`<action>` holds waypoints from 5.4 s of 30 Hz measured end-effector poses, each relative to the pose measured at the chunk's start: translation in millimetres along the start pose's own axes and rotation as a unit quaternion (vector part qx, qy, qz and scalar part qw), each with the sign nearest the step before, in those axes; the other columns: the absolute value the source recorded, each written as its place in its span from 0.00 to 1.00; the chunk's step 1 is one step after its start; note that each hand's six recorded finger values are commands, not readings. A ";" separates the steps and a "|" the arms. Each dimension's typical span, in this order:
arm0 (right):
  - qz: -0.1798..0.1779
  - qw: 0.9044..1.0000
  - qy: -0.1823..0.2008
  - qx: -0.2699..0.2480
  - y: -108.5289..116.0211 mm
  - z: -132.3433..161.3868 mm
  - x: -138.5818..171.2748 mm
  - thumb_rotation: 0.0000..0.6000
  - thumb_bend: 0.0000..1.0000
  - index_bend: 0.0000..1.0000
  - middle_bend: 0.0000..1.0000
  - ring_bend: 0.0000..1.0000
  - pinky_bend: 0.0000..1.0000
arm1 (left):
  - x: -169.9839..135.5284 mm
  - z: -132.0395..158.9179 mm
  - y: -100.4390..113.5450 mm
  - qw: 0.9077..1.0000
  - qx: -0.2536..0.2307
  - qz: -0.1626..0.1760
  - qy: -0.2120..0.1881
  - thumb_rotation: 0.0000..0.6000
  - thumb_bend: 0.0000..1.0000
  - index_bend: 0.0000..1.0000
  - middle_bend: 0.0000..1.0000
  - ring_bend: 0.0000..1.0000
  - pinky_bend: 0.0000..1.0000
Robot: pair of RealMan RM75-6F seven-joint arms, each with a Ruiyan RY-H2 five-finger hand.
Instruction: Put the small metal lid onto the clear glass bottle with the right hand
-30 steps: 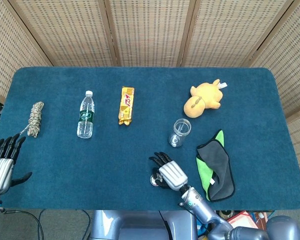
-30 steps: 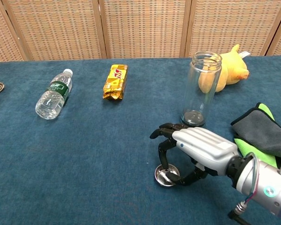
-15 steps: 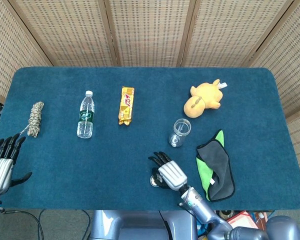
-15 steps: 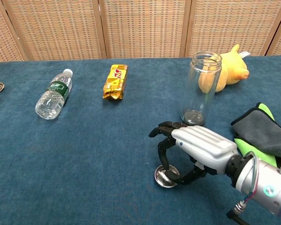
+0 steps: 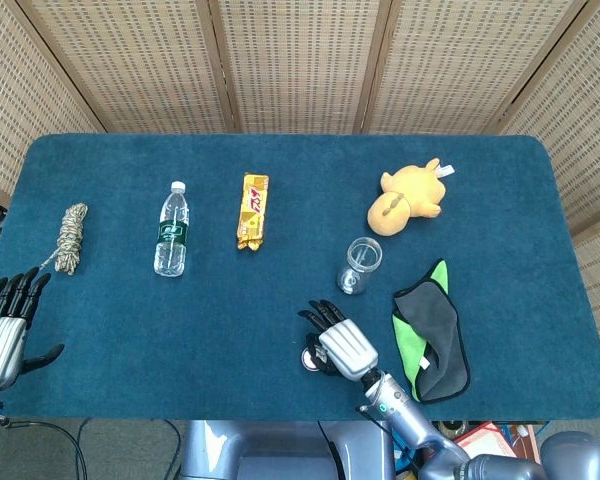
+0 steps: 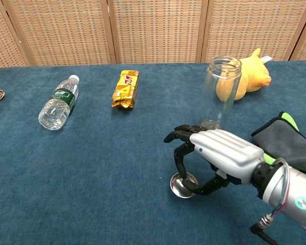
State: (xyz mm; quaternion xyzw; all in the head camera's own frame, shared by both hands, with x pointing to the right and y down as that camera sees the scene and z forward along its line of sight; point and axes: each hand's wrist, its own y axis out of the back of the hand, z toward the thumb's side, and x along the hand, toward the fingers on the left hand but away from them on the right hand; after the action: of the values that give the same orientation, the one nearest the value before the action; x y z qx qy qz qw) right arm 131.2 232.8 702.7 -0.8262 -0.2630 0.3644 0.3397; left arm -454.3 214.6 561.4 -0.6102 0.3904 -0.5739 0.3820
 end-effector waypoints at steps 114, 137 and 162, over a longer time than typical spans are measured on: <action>-0.134 0.973 -0.152 0.107 211.3 -57.8 -34.5 1.00 0.52 0.63 0.22 0.00 0.15 | 4.6 8.8 13.2 0.999 -0.012 0.025 -0.016 1.00 0.18 0.00 0.00 0.00 0.00; -0.132 0.973 -0.159 0.104 204.6 -65.8 -35.4 1.00 0.52 0.63 0.21 0.01 0.15 | 4.4 10.9 11.9 0.999 -0.013 0.022 -0.018 1.00 0.18 0.00 0.00 0.00 0.00; -0.134 0.973 -0.155 0.109 204.6 -58.5 -35.8 1.00 0.33 0.61 0.16 0.01 0.15 | 4.7 10.3 12.5 0.999 -0.015 0.023 -0.018 1.00 0.18 0.00 0.00 0.00 0.00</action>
State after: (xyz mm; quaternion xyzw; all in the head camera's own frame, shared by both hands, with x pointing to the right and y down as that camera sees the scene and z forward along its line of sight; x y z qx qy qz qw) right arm 193.8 57.7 593.3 -0.6750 -0.3793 0.4659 0.4283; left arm -444.2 205.5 551.4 -0.6172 0.4059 -0.5478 0.3927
